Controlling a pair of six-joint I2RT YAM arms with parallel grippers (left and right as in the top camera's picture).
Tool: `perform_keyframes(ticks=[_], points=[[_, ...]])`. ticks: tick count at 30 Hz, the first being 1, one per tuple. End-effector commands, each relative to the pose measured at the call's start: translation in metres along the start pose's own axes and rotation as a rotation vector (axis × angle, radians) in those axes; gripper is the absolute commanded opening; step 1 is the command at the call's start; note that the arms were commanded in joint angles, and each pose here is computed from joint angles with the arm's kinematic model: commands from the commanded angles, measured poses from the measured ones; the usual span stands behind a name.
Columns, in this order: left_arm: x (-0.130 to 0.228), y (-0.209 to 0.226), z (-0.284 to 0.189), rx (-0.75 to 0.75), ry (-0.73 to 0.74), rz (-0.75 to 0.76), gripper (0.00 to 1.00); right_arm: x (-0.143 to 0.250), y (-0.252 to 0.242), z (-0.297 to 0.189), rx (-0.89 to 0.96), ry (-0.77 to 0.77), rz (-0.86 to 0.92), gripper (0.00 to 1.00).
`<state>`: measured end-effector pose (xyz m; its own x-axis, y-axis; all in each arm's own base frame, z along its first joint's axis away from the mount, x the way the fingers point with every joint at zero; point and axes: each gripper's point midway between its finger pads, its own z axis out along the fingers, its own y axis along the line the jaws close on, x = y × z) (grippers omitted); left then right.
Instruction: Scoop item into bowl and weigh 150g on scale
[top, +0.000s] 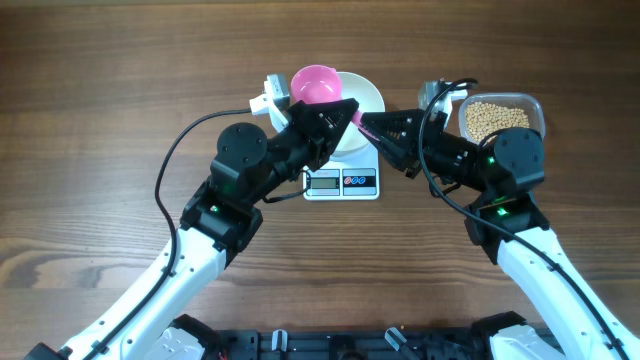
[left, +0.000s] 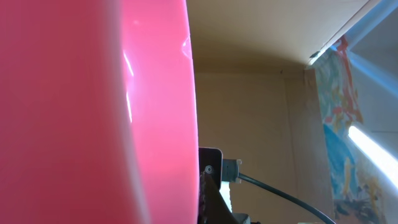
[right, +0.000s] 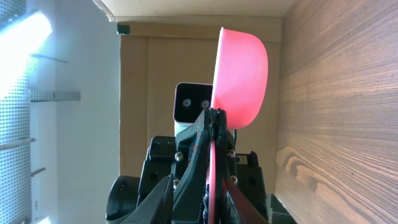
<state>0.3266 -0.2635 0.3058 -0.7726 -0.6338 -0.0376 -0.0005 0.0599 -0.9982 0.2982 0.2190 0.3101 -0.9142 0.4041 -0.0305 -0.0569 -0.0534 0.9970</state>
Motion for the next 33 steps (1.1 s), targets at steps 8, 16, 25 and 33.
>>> perform_keyframes(ticks=[8, 16, 25, 33], points=[[-0.0003, -0.0072, -0.0004, 0.016, -0.011, 0.029, 0.04, 0.0032, 0.0045, 0.0022, -0.007, 0.018, -0.014, 0.25], [0.0031, -0.0073, 0.0003, 0.017, -0.003, 0.03, 0.04, 0.0035, 0.0044, 0.0022, -0.007, 0.019, -0.01, 0.24], [0.0036, -0.0073, 0.0012, 0.015, -0.017, 0.031, 0.04, 0.005, 0.0044, 0.0022, -0.006, 0.028, 0.015, 0.22], [0.0003, -0.0072, 0.0011, 0.014, -0.036, 0.031, 0.04, 0.0068, 0.0042, 0.0021, -0.005, 0.039, 0.016, 0.2]])
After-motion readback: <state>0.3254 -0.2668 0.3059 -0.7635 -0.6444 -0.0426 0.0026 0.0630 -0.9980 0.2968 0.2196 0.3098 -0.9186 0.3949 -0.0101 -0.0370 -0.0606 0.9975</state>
